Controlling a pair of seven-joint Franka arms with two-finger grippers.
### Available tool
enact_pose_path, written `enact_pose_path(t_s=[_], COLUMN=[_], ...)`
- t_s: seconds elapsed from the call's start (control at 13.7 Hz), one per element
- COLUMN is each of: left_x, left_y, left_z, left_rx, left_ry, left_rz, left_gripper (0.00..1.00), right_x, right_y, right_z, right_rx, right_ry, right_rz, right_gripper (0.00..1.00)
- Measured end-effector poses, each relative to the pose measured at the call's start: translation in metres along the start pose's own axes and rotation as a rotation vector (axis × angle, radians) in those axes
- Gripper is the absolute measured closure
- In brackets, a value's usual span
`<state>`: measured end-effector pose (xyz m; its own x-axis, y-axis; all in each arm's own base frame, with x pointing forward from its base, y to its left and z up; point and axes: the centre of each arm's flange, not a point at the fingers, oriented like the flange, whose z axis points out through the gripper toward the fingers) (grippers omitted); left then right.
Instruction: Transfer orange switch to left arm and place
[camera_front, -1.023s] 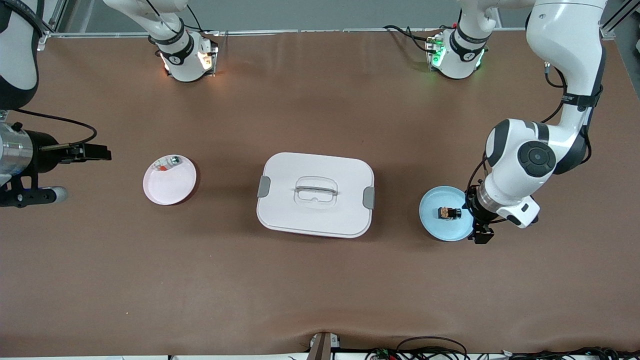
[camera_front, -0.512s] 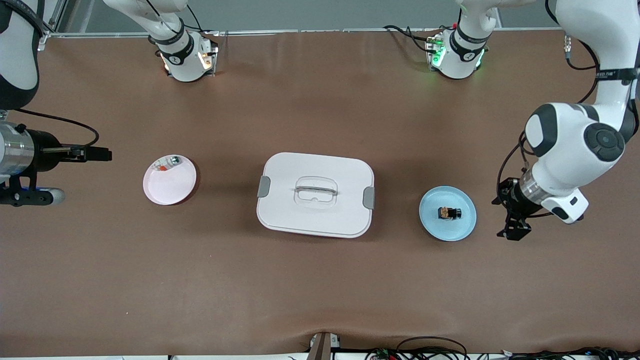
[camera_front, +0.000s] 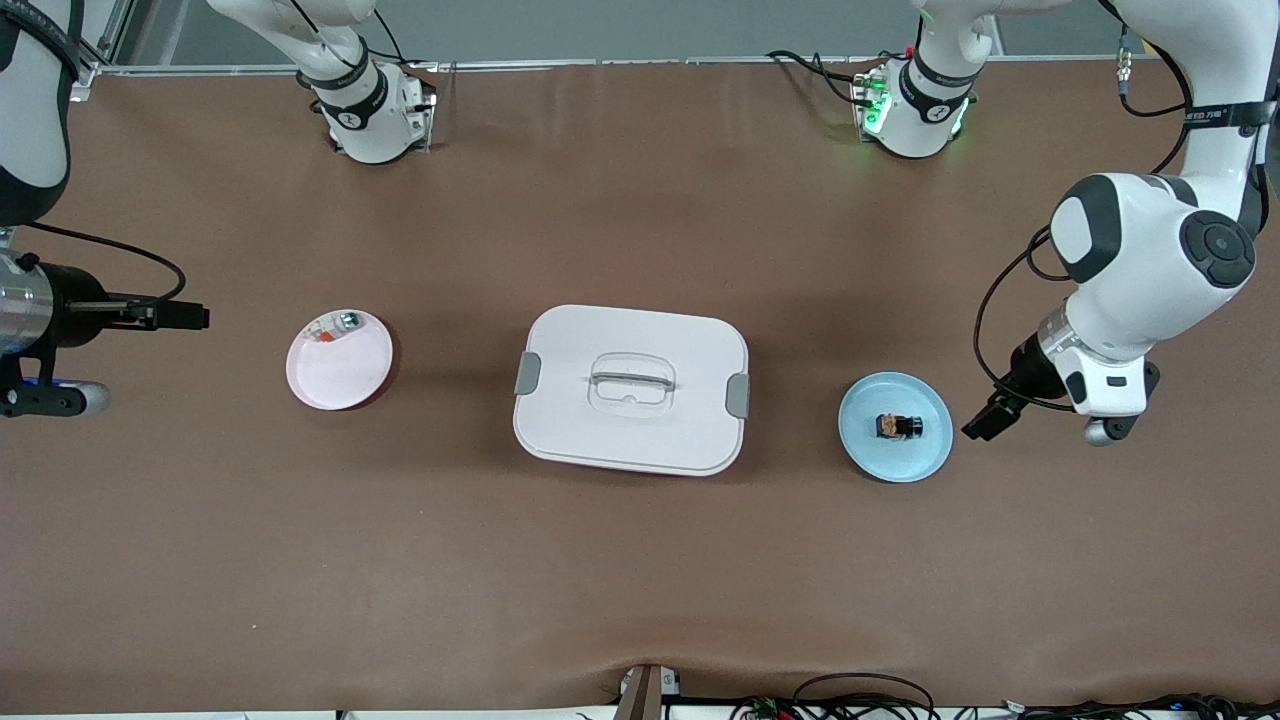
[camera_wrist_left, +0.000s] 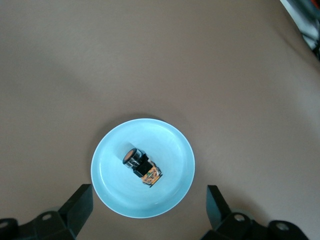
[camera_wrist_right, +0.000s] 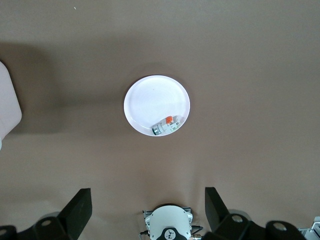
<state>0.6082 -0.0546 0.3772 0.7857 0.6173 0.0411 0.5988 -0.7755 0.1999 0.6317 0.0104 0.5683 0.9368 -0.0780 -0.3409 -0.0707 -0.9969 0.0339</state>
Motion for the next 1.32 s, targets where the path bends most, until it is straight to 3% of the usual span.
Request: enact_pose_path(t_s=[0.29, 0.58, 0.8, 1.17, 1.32], left_x=[-0.001, 0.002, 0.009, 0.009, 0.011], left_y=[-0.001, 0.005, 0.017, 0.023, 0.017], left_z=[-0.001, -0.028, -0.061, -0.116, -0.140], left_rx=[-0.001, -0.026, -0.054, 0.005, 0.075], left_ry=[0.001, 0.049, 0.100, -0.009, 0.002], left_rz=[0.210, 0.426, 0.452, 0.475, 0.516], left_gripper=[0.00, 0.00, 0.00, 0.00, 0.00], right_x=[0.002, 0.000, -0.008, -0.008, -0.007], right_y=[0.003, 0.002, -0.004, 0.006, 0.020], right_z=[0.001, -0.002, -0.010, -0.012, -0.013], right_rx=[-0.005, -0.004, -0.005, -0.001, 0.007], right_ry=[0.005, 0.012, 0.027, 0.037, 0.039], right_rz=[0.009, 0.015, 0.009, 0.029, 0.044], right_gripper=[0.00, 0.00, 0.00, 0.00, 0.00])
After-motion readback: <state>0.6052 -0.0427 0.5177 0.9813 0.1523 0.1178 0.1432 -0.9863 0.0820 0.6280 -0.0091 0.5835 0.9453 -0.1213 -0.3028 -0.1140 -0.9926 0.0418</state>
